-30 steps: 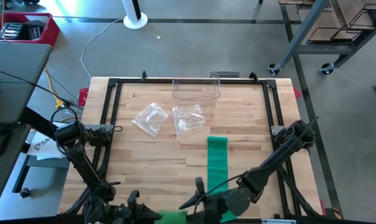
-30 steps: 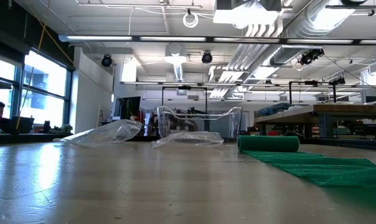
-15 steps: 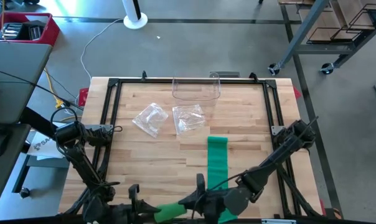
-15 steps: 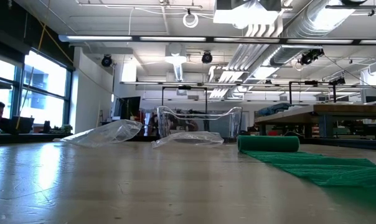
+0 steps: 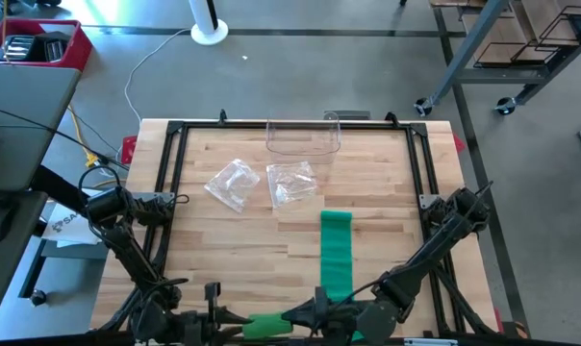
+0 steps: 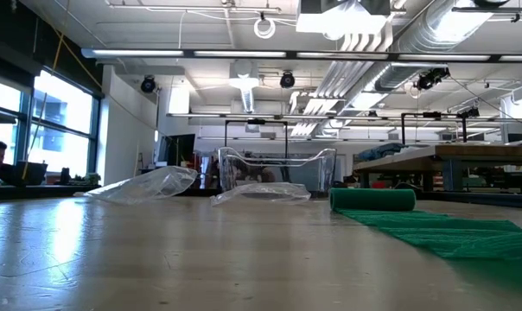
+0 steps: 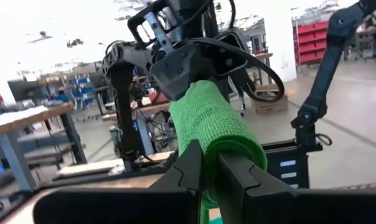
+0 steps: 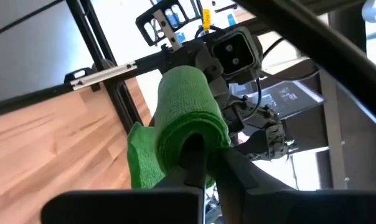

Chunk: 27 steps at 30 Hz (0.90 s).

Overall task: Roll bandage
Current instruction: Roll the green bandage

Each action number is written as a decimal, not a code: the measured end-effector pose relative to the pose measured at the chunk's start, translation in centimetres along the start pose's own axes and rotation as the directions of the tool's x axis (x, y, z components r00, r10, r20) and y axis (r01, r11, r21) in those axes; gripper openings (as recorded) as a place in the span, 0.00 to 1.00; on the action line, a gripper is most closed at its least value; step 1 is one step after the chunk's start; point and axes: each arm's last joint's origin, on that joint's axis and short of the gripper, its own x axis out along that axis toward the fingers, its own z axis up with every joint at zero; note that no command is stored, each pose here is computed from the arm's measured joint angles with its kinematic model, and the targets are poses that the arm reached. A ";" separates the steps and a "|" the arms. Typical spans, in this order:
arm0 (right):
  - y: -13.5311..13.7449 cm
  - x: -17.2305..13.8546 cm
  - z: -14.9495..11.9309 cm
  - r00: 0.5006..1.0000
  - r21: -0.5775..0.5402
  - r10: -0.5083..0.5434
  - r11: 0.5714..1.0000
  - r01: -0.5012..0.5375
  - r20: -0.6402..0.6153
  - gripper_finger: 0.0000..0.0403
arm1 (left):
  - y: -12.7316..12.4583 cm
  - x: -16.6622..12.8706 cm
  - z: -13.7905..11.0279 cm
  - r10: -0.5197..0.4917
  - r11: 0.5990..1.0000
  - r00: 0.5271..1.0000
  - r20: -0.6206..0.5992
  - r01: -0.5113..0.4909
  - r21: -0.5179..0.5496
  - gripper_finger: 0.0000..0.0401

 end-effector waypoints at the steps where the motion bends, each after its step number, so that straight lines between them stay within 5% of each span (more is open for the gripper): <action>1: 0.0 0.0 0.0 1.000 0.019 -0.001 1.000 0.001 0.001 0.01 | 0.0 0.0 0.0 -0.003 1.000 1.000 0.002 0.003 0.016 0.05; 9: 0.1 -0.2 0.2 1.000 0.092 -0.002 0.996 0.002 0.002 0.01 | 0.0 0.1 0.0 -0.007 0.998 1.000 0.004 0.006 0.060 0.07; 21: -0.1 -0.8 1.0 0.999 0.005 -0.038 0.999 0.038 0.010 0.00 | 0.1 0.0 -0.1 0.032 0.998 0.999 -0.015 -0.033 -0.045 0.42; 27: -0.1 -0.9 1.0 0.999 -0.015 -0.038 0.999 0.038 0.009 0.00 | 0.4 0.8 -0.1 0.001 0.997 1.000 0.010 0.000 -0.074 0.46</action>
